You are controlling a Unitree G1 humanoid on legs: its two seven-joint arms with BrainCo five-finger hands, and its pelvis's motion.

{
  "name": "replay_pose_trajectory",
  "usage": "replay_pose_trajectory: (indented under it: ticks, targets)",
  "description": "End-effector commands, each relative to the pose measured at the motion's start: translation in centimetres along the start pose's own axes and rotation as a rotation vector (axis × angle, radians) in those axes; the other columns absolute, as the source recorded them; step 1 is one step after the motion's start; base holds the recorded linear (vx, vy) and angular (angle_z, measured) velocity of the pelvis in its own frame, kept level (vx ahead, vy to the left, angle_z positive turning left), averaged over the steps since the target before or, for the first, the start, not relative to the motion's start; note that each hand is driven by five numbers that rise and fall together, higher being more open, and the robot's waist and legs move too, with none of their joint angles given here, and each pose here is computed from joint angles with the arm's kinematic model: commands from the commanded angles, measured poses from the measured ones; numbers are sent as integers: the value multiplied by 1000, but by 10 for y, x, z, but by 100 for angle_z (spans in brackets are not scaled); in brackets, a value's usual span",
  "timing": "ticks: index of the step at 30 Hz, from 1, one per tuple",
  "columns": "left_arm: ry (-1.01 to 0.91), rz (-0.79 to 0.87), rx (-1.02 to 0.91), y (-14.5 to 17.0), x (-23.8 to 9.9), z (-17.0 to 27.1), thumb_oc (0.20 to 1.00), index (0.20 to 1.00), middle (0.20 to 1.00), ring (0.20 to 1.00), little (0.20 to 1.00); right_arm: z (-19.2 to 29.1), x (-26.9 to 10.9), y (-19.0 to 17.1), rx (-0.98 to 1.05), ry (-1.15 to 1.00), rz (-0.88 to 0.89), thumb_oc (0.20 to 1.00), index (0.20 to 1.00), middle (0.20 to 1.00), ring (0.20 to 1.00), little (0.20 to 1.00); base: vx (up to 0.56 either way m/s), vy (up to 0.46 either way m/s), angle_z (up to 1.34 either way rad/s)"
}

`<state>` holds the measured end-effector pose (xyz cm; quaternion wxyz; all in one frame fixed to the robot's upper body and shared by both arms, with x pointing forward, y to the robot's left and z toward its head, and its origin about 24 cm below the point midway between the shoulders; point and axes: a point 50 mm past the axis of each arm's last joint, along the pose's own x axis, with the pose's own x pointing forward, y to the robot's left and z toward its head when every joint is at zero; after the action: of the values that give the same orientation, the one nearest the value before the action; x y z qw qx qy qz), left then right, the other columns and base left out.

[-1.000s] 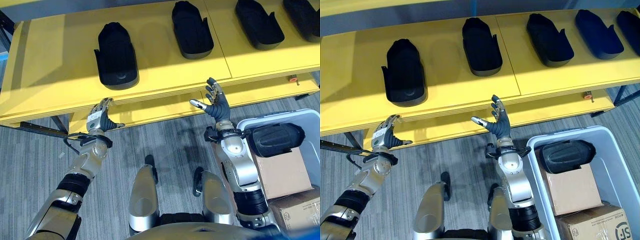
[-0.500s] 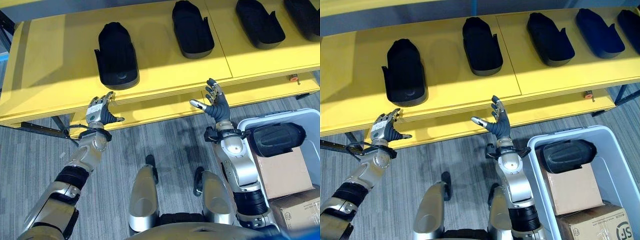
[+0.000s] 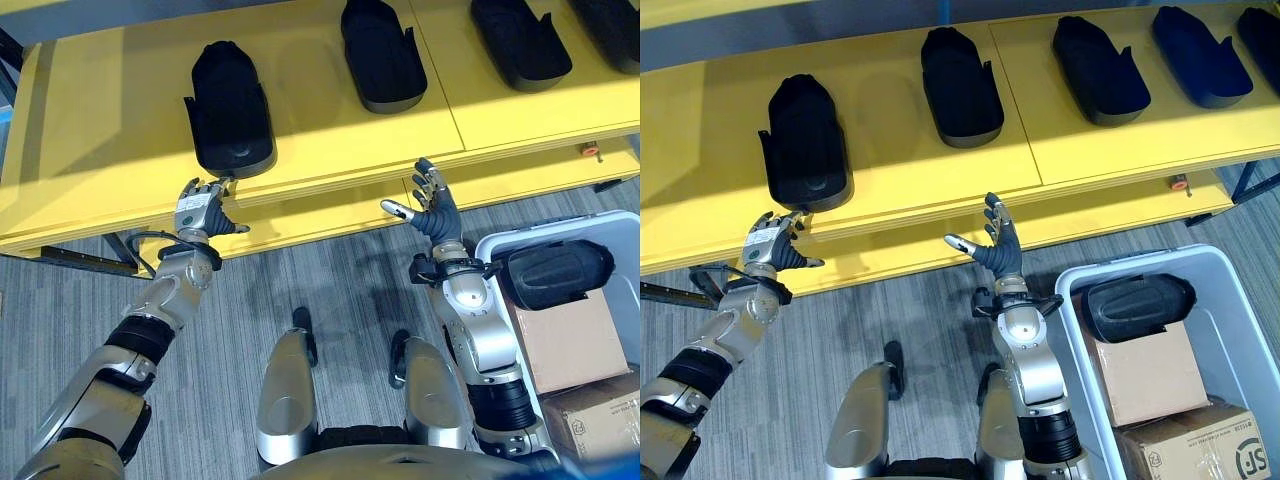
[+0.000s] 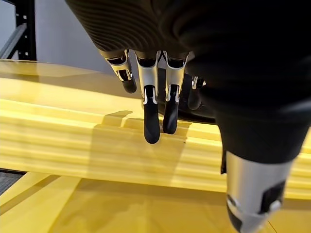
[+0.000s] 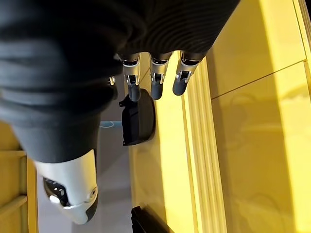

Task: Move parts from the plastic box to the shelf.

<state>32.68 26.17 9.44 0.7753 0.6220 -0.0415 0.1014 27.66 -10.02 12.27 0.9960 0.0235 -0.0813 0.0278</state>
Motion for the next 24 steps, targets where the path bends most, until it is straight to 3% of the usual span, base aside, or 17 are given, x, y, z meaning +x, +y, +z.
replay_pose_trajectory:
  ticks: [1,24]
  targets:
    - [-81,37,19,15,11,15,1000,1000,1000,1000,1000,22,2,-8,14,-113,-34,1000,1000,1000,1000,1000,0,0,0]
    - [-102,93,45,40,32,27,1000,1000,1000,1000,1000,21,1,-11,-2,-111,-33,1000,1000,1000,1000,1000,1,-1,-1]
